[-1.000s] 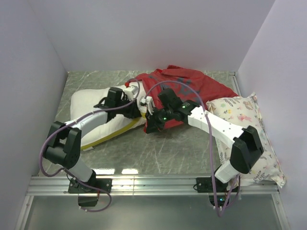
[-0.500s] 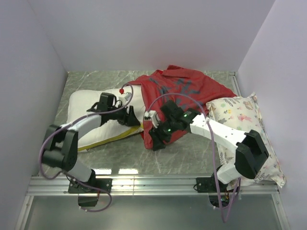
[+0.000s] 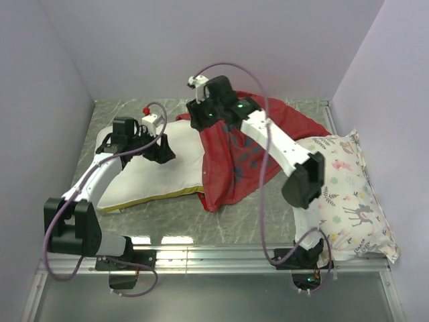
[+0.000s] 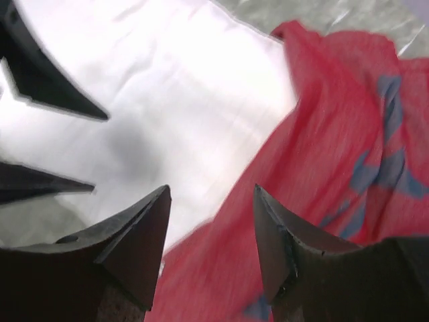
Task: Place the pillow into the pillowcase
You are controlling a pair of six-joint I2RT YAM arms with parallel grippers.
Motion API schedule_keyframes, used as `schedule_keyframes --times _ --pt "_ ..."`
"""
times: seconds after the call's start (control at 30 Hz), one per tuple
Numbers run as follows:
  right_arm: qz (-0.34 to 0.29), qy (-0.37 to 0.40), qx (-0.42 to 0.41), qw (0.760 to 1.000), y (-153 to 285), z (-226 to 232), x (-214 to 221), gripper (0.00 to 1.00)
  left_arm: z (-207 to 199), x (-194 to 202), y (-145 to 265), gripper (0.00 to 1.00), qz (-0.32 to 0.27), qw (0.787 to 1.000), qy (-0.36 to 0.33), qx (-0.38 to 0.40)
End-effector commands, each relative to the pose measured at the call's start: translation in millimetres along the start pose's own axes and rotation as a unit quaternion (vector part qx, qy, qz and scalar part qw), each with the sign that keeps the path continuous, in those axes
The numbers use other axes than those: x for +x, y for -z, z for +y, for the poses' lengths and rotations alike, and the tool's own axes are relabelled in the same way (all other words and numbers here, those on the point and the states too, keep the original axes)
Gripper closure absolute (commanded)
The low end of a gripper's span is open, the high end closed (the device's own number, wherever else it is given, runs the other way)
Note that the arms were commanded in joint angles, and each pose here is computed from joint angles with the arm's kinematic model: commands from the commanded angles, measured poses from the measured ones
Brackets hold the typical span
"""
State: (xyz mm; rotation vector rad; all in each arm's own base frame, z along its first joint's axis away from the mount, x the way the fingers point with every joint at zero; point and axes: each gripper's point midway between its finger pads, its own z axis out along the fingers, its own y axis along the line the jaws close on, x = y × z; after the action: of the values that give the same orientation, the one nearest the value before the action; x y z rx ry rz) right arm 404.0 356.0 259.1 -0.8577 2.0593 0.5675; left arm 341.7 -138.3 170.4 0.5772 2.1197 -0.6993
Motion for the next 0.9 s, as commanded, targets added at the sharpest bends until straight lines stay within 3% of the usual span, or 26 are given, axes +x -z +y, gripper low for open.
schedule_keyframes --times 0.0,0.13,0.23,0.3,0.33,0.37,0.47,0.5,0.6,0.73,0.77,0.8,0.83,0.87 --pt "0.077 -0.013 0.073 0.994 -33.1 -18.4 37.6 0.41 42.9 6.8 -4.8 0.24 0.0 0.995 0.059 -0.075" --pt "0.121 -0.006 0.083 0.989 -54.5 -17.0 67.4 0.41 62.1 20.9 -16.0 0.23 0.015 0.991 0.098 -0.093" --pt "0.132 0.011 0.149 0.98 -61.9 -39.9 84.3 0.41 73.3 31.9 -21.8 0.23 0.02 0.987 0.112 -0.113" --pt "0.123 0.017 0.187 0.974 -65.8 -54.2 86.1 0.48 80.4 38.3 -24.4 0.25 0.025 0.984 0.119 -0.127" --pt "0.125 0.016 0.189 0.974 -68.0 -55.1 89.4 0.55 82.9 44.4 -28.1 0.27 0.033 0.983 0.124 -0.128" --pt "0.118 0.012 0.185 0.975 -68.8 -54.3 86.2 0.76 82.8 46.2 -30.3 0.28 0.033 0.984 0.126 -0.123" --pt "0.099 0.021 0.154 0.983 -69.9 -32.3 72.2 0.98 80.6 52.5 -38.7 0.36 0.033 0.985 0.13 -0.104" --pt "0.087 0.031 0.142 0.986 -70.1 -16.8 63.6 1.0 76.4 53.0 -41.3 0.42 0.032 0.986 0.135 -0.09" --pt "0.061 0.039 0.08 0.994 -71.9 19.3 47.6 1.0 67.7 56.1 -49.8 0.54 0.029 0.987 0.148 -0.056" --pt "0.019 0.029 -0.09 0.995 -50.3 103.2 28.3 1.0 43.5 52.0 -48.2 0.66 0.002 0.989 0.147 0.003" --pt "0.017 0.009 -0.19 0.982 -34.9 142.8 26.9 1.0 38.4 48.7 -47.1 0.69 -0.009 0.989 0.146 0.015" --pt "-0.015 0.003 -0.229 0.973 -17.4 159.0 9.5 1.0 33.6 43.5 -45.4 0.74 -0.022 0.988 0.153 0.023" --pt "0.006 -0.031 -0.267 0.963 -12.7 175.7 25.9 1.0 24.3 48.9 -44.6 0.77 -0.018 0.985 0.165 0.047" --pt "-0.012 -0.039 -0.306 0.951 -4.1 187.4 19.5 1.0 18.5 50.1 -43.4 0.8 -0.017 0.981 0.185 0.059"
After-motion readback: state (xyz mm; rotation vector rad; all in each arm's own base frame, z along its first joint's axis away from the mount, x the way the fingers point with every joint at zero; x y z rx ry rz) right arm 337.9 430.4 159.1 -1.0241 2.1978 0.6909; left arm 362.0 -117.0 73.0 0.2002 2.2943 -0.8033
